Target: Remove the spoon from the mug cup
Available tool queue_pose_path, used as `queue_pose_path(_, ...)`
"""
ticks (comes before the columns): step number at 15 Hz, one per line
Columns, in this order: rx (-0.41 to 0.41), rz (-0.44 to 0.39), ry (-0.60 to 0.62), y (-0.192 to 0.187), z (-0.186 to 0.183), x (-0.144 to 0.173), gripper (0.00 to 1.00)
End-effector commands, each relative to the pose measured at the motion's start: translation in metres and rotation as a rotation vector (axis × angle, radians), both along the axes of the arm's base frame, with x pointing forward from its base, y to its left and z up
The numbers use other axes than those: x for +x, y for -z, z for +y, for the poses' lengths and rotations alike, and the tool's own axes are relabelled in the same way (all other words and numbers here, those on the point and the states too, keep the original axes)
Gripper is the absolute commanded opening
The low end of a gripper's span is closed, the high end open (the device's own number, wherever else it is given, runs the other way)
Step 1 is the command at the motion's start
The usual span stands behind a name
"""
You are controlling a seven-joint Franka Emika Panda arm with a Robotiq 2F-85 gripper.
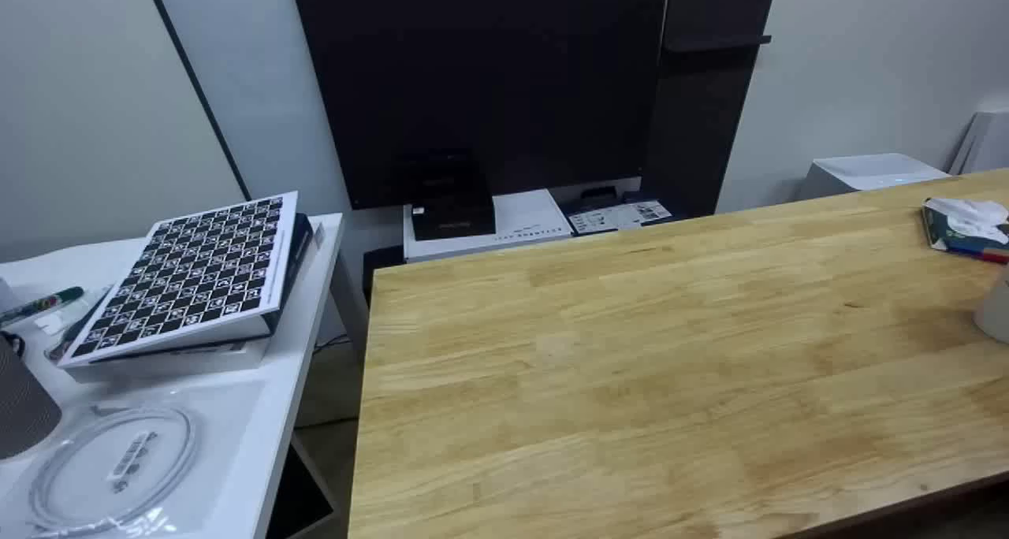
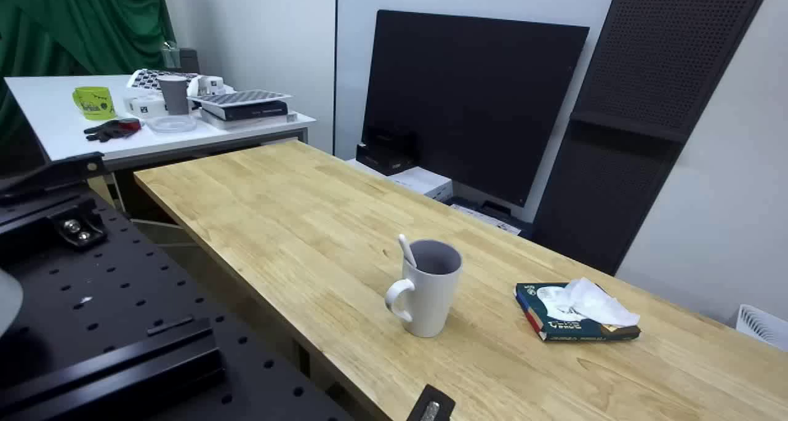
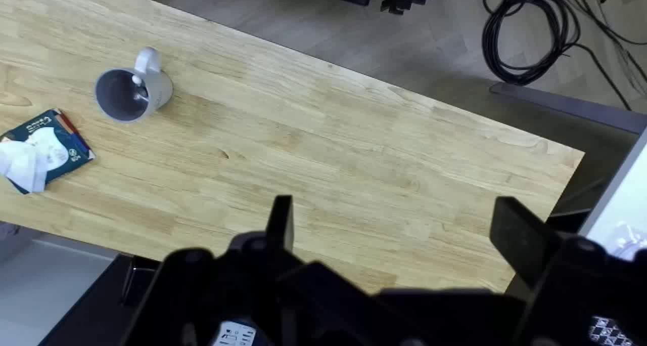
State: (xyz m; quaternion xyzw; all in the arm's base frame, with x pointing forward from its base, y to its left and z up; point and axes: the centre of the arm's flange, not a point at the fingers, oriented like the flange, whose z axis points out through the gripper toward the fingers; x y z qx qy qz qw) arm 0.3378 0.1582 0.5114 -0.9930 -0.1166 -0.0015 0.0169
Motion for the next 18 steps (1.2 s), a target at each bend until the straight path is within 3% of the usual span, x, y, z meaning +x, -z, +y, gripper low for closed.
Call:
queue_pose_path(1,0.001,-0.002,0.0,0.0,0.0,0.0,1.0)
queue_pose_path(14,0.001,-0.004,0.0,-0.001,0.0,0.0,1.0)
queue_pose_path(18,-0.003,-0.15,0.033,0.0,-0.005,0.02,1.0)
